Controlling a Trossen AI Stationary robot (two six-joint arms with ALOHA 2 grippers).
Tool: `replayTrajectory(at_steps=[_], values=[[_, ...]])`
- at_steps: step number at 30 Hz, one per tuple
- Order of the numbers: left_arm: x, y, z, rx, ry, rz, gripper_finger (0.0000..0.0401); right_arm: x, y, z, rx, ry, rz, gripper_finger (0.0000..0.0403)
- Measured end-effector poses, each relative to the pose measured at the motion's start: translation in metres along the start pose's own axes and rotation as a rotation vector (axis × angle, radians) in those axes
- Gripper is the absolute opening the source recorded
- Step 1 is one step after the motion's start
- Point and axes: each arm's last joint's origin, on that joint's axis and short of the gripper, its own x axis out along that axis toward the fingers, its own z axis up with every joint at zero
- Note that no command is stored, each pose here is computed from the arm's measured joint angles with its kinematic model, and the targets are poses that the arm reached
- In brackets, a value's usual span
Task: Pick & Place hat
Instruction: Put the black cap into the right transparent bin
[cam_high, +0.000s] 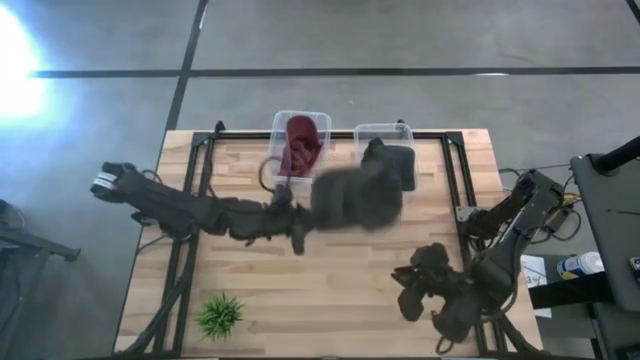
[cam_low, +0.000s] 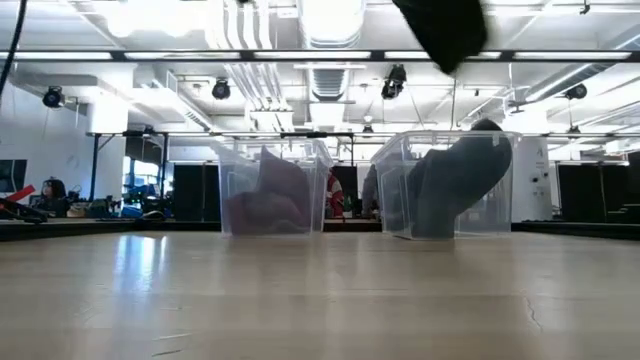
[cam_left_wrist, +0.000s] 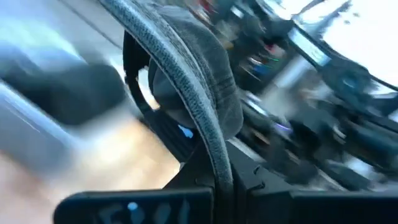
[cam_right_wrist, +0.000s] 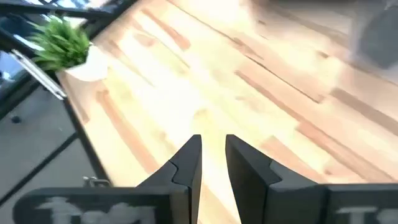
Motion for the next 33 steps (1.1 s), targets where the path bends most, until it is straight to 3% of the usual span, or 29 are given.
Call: replayTrajectory(at_steps=[4, 9, 16, 22, 27, 33], values=[[0.012, -0.012, 0.037, 0.161, -0.09, 0.179, 0.0007, 0.003, -0.002, -0.002, -0.019, 0.0, -0.024, 0.007], [0.052, 0.003, 0.074, 0.149, -0.017, 0.466, 0.0007, 0.005, -0.001, -0.005, -0.022, 0.004, -0.033, 0.007], [0.126, 0.022, 0.103, 0.175, 0.059, 0.528, 0.0007, 0.005, -0.001, -0.008, 0.038, 0.038, -0.037, 0.007], [0.178, 0.071, 0.109, 0.181, 0.238, 0.661, 0.0007, -0.004, -0.001, -0.018, 0.019, 0.059, -0.004, 0.007], [0.191, 0.103, 0.089, 0.111, 0.359, 0.617, 0.0008, -0.012, -0.001, -0.029, 0.072, 0.063, 0.017, 0.007], [0.212, 0.115, 0.06, 0.105, 0.446, 0.414, 0.0011, -0.005, 0.0, -0.04, 0.098, 0.057, -0.011, 0.007]])
